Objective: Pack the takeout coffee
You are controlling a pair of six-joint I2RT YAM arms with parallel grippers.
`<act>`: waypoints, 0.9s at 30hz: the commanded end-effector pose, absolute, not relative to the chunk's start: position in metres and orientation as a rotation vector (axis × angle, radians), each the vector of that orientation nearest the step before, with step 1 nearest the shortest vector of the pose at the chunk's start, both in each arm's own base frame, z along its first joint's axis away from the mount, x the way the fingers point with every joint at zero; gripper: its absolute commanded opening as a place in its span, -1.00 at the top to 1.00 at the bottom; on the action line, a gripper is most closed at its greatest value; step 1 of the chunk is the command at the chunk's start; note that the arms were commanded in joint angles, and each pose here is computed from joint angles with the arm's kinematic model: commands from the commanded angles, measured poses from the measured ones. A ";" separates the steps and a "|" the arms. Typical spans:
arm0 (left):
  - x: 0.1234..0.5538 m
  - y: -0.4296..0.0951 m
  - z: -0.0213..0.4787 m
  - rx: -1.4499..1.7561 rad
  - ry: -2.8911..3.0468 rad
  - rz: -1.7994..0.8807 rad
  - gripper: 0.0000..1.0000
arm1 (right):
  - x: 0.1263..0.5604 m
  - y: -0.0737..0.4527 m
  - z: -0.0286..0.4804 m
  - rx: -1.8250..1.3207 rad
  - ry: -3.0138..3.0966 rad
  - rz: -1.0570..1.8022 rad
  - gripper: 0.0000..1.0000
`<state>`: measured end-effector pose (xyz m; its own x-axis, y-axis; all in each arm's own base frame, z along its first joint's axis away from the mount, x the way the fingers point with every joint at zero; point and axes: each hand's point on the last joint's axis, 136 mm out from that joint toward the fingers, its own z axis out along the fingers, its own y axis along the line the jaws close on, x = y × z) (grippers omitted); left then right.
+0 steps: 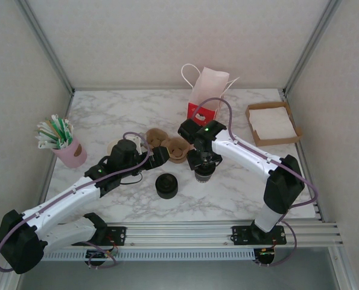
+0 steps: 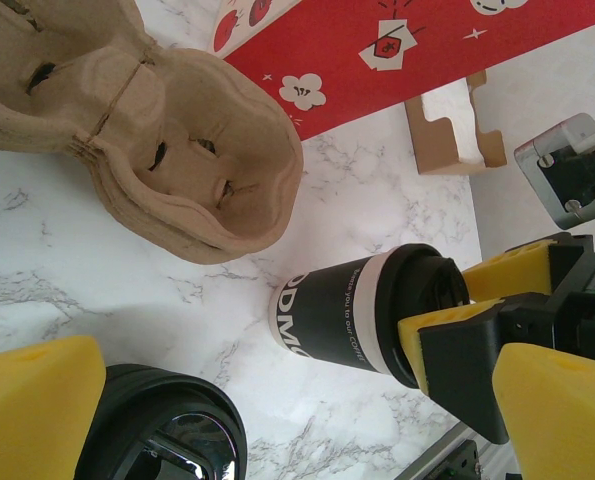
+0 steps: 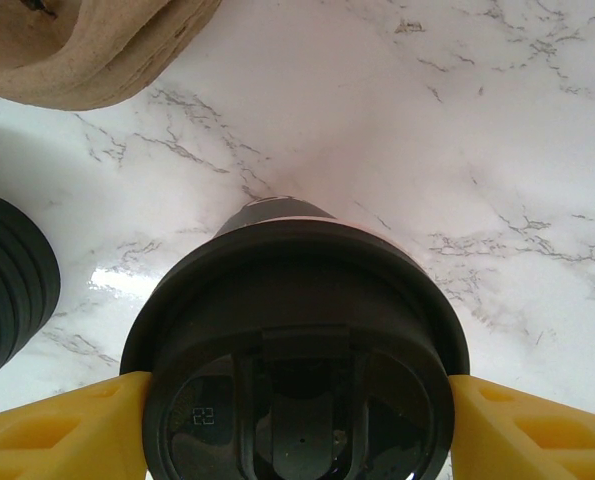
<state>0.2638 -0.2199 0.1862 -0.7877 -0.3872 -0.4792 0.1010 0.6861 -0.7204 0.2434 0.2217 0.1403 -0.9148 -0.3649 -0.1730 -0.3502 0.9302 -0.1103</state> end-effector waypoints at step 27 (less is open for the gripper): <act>0.263 -0.221 0.189 -0.193 2.253 -1.020 -0.99 | 0.248 0.215 0.148 -0.535 2.876 -0.128 -0.41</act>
